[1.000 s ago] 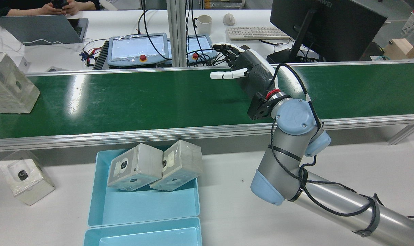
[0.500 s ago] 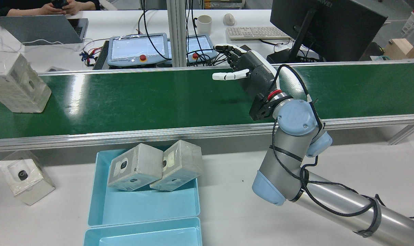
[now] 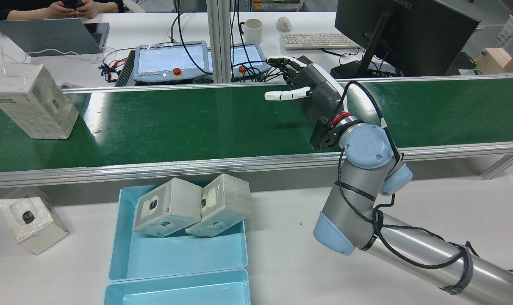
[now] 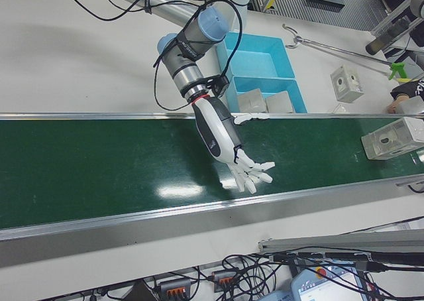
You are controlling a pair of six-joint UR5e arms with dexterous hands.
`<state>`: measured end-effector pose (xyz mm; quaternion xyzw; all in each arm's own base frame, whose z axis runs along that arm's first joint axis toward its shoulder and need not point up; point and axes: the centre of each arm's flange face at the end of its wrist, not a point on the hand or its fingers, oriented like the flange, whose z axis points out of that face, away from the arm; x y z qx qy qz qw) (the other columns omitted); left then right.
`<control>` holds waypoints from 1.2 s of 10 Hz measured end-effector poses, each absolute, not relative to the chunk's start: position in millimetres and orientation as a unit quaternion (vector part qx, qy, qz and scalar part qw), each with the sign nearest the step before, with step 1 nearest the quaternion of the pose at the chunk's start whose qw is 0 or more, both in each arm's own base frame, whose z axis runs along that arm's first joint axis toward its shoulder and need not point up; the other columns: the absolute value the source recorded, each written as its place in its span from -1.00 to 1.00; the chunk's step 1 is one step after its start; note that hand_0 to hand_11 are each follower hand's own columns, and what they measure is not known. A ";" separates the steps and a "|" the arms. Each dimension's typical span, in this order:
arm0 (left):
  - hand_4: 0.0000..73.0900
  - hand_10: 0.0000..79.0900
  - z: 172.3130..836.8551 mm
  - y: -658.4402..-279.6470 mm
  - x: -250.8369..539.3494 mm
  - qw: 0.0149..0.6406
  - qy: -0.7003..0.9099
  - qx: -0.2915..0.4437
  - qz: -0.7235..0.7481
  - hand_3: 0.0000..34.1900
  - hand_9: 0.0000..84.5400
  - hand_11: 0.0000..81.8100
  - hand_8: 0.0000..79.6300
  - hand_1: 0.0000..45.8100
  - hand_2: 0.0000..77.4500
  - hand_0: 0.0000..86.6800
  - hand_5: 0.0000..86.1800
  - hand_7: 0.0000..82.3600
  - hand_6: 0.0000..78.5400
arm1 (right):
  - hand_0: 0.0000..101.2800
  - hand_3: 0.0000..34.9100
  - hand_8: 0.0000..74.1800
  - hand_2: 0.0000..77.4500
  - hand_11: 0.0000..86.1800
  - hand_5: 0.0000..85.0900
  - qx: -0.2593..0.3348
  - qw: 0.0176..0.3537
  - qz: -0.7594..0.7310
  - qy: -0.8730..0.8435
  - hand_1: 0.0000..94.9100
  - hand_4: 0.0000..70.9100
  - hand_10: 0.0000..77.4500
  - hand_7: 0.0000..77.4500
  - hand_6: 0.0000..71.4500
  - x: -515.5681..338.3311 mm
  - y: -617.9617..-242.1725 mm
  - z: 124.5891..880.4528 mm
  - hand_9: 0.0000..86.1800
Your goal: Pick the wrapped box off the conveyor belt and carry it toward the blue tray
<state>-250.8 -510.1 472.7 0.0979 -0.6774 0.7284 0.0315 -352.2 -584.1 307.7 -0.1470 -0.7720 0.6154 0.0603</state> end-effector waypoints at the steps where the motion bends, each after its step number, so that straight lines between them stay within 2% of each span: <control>1: -1.00 -0.99 472.8 -510.1 -250.8 0.032 -0.677 0.098 0.728 -1.00 -1.00 -0.99 -0.99 -1.00 -0.99 -1.00 -0.97 -1.00 -0.99 | -0.02 -1.00 -0.93 -0.62 -0.99 -0.29 -0.147 0.060 0.617 -0.771 -0.62 -0.60 -1.00 -0.75 -0.77 -352.5 -584.6 309.5 -0.86; 8: -1.00 -0.99 472.7 -510.1 -250.8 0.031 -0.677 0.098 0.728 -1.00 -1.00 -0.99 -0.99 -1.00 -0.99 -1.00 -0.97 -1.00 -0.99 | -0.02 -1.00 -0.94 -0.65 -0.99 -0.29 -0.147 0.059 0.619 -0.769 -0.63 -0.63 -1.00 -0.79 -0.77 -352.2 -586.0 312.7 -0.89; 12: -1.00 -0.99 472.7 -510.1 -250.8 0.031 -0.677 0.098 0.728 -1.00 -1.00 -0.99 -0.99 -1.00 -0.97 -1.00 -0.97 -0.99 -0.99 | -0.02 -1.00 -0.91 -0.56 -0.99 -0.23 -0.143 0.066 0.626 -0.763 -0.63 -0.55 -1.00 -0.73 -0.76 -355.8 -587.3 328.8 -0.86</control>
